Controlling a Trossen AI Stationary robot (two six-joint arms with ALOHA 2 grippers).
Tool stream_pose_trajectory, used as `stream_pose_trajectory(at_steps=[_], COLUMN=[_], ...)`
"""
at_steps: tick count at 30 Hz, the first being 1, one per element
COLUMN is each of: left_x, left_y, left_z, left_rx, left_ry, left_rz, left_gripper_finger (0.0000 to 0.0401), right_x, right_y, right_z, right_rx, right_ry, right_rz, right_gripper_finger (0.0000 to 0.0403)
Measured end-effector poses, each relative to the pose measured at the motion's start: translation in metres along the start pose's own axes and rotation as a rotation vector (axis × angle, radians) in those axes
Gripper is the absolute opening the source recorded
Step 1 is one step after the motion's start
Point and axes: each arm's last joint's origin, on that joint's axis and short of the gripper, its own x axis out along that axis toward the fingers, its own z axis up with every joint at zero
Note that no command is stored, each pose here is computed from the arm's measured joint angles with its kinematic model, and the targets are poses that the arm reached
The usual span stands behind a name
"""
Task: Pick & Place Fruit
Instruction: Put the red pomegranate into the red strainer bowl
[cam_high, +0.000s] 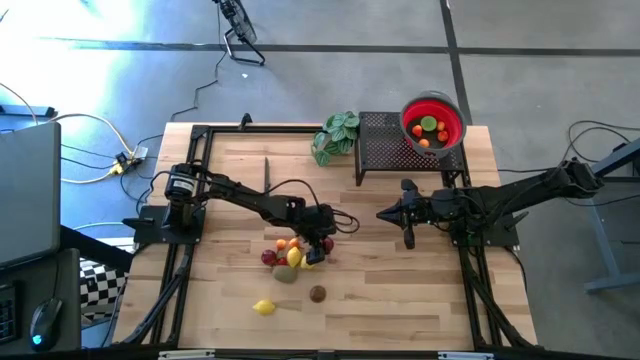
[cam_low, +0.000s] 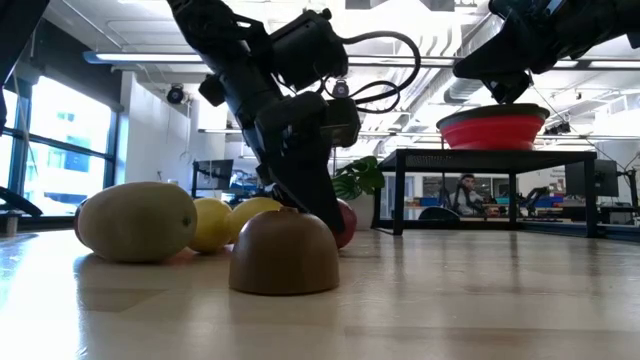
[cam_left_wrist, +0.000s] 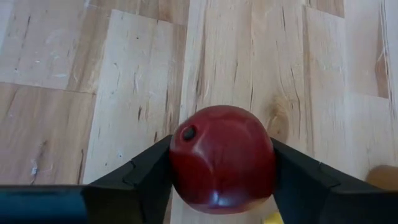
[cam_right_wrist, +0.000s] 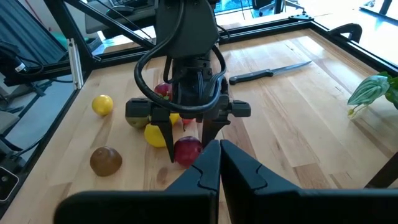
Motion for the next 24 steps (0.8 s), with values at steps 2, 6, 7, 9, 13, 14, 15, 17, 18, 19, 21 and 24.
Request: stream_pose_trajectory(at_steps=[2,6,7,9,13,14,15,17,18,19,21,24], left_x=[0.0001,0.0003,0.0003,0.0004,0.0004,0.0004,0.0004,0.0004,0.0004,0.0004,-0.0007,-0.0021], left_y=[0.0,-0.0002,-0.0003,-0.0003,-0.0003,-0.0003,-0.0004,-0.0004,-0.0004,-0.0004,-0.0007,-0.0016], left_z=[0.0001,0.0006,0.0007,0.0007,0.0009,0.001,0.001,0.001,0.001,0.0011,0.0016,0.0036], left_rx=[0.0,0.001,0.002,0.002,0.002,0.002,0.003,0.003,0.003,0.008,0.02,0.035], left_ry=[-0.002,-0.007,-0.009,-0.01,-0.012,-0.013,-0.013,-0.014,-0.014,-0.014,-0.017,-0.02], left_rz=[0.001,0.001,0.001,0.001,0.001,0.001,0.001,0.001,0.001,0.001,0.001,0.0], left_gripper_finger=[0.0213,0.0214,0.0216,0.0218,0.0216,0.0215,0.0214,0.0213,0.0213,0.0213,0.0212,0.0212], right_x=[0.0,0.0,0.0,0.0,0.0,0.0,0.0,0.0,0.0,0.0,0.0,0.0], right_y=[0.0001,0.0,0.0001,0.0,0.0,0.0,0.0,0.0,0.0,0.0,0.0,0.0], right_z=[0.0,0.0,0.0,0.0,0.0,0.0,0.0,0.0,0.0,0.0,0.0,-0.0002], right_rx=[0.0,0.0,0.0,0.0,0.0,0.0,0.0,0.0,0.0,0.0,0.0,0.0], right_ry=[0.0,0.0,0.0,0.0,0.0,0.0,0.0,0.0,0.0,0.0,0.0,0.002], right_rz=[0.0,0.0,0.0,0.0,0.0,0.0,0.0,0.0,0.0,0.0,0.0,0.0], right_gripper_finger=[0.0004,0.0004,0.0004,0.0004,0.0004,0.0004,0.0004,0.0004,0.0004,0.0004,0.0004,0.0004])
